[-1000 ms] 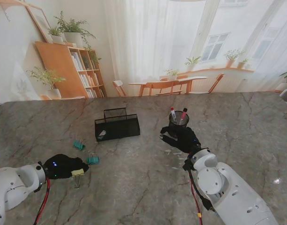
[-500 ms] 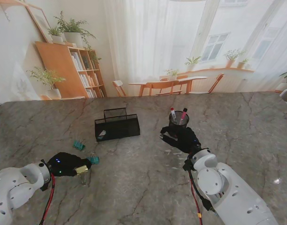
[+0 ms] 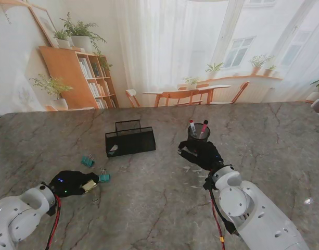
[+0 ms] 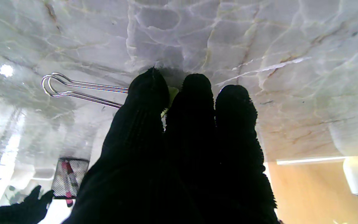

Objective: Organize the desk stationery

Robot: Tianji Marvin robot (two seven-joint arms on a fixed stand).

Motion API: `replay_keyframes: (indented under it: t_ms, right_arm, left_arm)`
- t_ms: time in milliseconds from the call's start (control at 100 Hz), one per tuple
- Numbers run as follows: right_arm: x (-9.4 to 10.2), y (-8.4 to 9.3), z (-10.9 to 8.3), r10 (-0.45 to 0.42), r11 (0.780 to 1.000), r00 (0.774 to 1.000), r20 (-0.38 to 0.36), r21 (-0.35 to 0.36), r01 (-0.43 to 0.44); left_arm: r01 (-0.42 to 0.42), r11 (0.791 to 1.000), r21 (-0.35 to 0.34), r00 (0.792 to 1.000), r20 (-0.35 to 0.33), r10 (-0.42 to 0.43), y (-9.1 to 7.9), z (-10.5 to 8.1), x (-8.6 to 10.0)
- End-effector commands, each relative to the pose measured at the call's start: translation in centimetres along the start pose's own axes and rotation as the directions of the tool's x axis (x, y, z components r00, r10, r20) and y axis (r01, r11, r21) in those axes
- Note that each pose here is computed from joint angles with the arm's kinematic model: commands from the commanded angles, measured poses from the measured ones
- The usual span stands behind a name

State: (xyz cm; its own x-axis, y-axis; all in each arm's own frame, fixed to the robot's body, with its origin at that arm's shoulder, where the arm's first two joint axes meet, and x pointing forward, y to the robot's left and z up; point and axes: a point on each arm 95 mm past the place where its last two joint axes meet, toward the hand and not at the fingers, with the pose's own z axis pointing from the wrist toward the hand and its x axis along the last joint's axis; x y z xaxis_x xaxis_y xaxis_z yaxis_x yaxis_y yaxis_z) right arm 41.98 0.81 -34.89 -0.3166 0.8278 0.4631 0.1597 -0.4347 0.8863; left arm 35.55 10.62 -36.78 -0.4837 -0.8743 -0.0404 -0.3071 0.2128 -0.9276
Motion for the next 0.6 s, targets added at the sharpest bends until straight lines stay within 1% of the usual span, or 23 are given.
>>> replay_keyframes:
  t_ms: [0, 260, 590]
  right_arm:
    - [0.0, -0.3, -0.1, 0.002, 1.0, 1.0, 0.002, 0.018, -0.002]
    - [0.0, -0.3, -0.1, 0.003, 1.0, 1.0, 0.003, 0.022, -0.003]
    - [0.1, -0.4, 0.0, 0.005, 1.0, 1.0, 0.003, 0.023, -0.005]
  left_arm:
    - [0.044, 0.998, -0.049, 0.999, 0.006, -0.044, 2.6, -0.4, 0.6]
    - [0.093, 0.995, 0.02, 0.995, 0.043, -0.094, 2.4, -0.6, 0.6]
    - [0.105, 0.989, 0.106, 0.994, 0.023, -0.108, 0.3, -1.0, 0.7]
